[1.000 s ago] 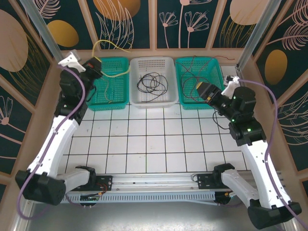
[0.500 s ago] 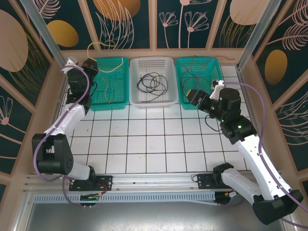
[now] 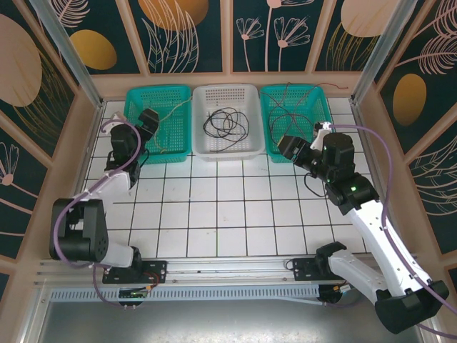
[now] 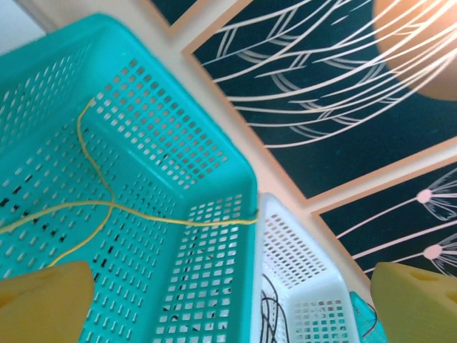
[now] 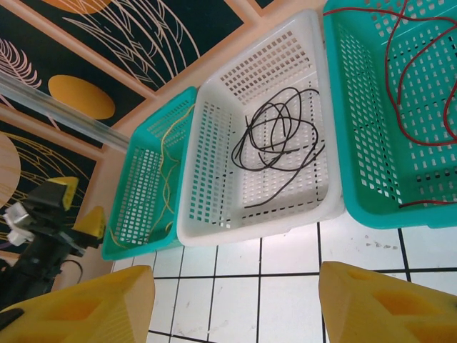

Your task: Untangle the cables

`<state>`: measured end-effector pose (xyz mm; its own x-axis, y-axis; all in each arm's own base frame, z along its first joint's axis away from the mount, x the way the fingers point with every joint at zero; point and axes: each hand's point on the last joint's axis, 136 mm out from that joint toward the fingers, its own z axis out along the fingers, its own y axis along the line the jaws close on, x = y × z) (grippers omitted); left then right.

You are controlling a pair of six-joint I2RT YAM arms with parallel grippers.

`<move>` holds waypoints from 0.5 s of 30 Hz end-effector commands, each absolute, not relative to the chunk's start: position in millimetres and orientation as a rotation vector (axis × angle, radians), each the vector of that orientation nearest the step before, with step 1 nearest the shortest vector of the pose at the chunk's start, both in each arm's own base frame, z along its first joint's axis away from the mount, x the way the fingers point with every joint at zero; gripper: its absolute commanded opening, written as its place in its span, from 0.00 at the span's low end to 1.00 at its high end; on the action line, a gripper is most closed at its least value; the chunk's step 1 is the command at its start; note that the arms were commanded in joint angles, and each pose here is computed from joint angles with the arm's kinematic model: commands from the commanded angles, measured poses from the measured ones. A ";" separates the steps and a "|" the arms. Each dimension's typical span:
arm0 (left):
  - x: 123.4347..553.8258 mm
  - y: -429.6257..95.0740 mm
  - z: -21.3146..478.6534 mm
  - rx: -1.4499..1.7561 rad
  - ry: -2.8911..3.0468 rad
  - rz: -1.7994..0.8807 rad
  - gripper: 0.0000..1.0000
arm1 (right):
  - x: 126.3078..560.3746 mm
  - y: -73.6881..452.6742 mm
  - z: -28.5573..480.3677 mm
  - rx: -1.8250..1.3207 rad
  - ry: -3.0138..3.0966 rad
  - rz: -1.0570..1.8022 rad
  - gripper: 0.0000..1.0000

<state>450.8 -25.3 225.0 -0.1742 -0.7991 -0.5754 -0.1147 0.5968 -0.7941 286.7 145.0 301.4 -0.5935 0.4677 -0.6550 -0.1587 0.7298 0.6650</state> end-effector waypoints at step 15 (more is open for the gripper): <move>374.5 10.7 285.0 -0.575 1.691 -0.312 0.99 | 284.4 90.4 349.3 0.375 1.770 0.663 0.69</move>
